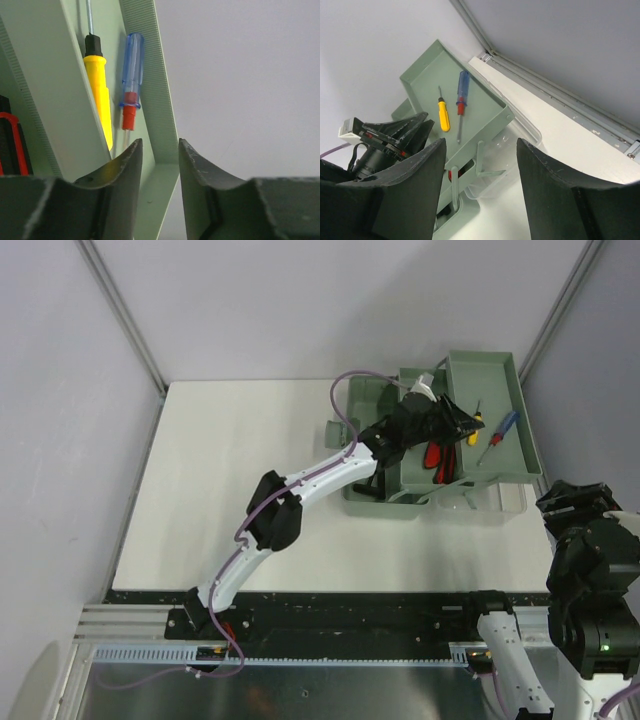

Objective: Pack the tool kit

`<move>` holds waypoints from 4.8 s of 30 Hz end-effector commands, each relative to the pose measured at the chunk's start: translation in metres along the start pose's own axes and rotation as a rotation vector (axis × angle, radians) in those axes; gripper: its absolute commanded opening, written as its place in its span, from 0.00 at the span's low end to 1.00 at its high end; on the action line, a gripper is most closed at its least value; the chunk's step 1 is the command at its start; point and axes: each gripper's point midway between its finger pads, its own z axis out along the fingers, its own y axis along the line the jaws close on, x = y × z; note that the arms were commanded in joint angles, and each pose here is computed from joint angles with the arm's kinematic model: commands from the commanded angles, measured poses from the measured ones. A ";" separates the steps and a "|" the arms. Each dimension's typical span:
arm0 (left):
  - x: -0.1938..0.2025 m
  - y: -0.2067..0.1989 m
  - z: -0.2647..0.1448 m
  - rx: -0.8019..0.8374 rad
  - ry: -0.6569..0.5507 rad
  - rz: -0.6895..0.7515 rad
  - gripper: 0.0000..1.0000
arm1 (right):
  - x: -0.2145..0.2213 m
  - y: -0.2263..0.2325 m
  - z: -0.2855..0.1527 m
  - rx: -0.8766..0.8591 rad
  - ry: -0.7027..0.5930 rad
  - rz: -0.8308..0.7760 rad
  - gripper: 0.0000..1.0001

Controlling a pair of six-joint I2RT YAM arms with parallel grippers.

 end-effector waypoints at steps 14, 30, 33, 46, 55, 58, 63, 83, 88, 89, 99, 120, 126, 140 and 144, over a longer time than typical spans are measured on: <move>-0.041 -0.111 -0.073 0.140 -0.119 0.508 0.65 | 0.019 0.046 0.032 -0.129 0.118 -0.157 0.80; -0.165 0.014 -0.227 -0.135 -0.136 0.668 0.98 | 0.041 0.097 0.128 -0.219 0.204 -0.353 0.90; -0.178 0.048 -0.247 -0.232 -0.159 0.681 0.98 | 0.055 0.078 0.158 -0.153 0.309 -0.298 0.83; -0.149 0.168 -0.264 -0.485 -0.002 0.583 0.96 | 0.089 0.034 0.233 -0.128 0.478 -0.232 0.81; -0.149 0.191 -0.253 -0.494 0.042 0.550 0.93 | 0.093 0.027 0.277 -0.171 0.520 -0.204 0.61; -0.144 0.191 -0.250 -0.464 0.075 0.541 0.90 | 0.098 0.031 0.286 -0.204 0.554 -0.202 0.50; -0.139 0.198 -0.250 -0.460 0.098 0.535 0.88 | 0.102 0.037 0.294 -0.244 0.582 -0.239 0.46; -0.138 0.212 -0.233 -0.418 0.155 0.451 0.88 | 0.149 0.059 0.333 -0.263 0.700 -0.451 0.56; -0.139 0.211 -0.227 -0.405 0.163 0.447 0.78 | 0.157 0.056 0.334 -0.207 0.703 -0.493 0.40; -0.142 0.212 -0.226 -0.412 0.154 0.449 0.76 | 0.159 0.055 0.334 -0.193 0.698 -0.523 0.35; -0.153 0.216 -0.214 -0.394 0.146 0.380 0.47 | 0.156 0.079 0.322 -0.162 0.641 -0.627 0.01; -0.130 0.209 -0.216 -0.367 0.197 0.372 0.47 | 0.125 0.187 0.268 -0.368 0.540 -0.590 0.00; -0.131 0.209 -0.216 -0.372 0.190 0.369 0.44 | 0.150 0.217 0.247 -0.388 0.550 -0.632 0.00; -0.162 0.178 -0.251 -0.423 0.035 0.442 0.54 | 0.234 0.249 0.226 -0.277 0.569 -0.668 0.00; -0.175 0.161 -0.267 -0.446 -0.049 0.457 0.57 | 0.251 0.256 0.222 -0.255 0.562 -0.675 0.00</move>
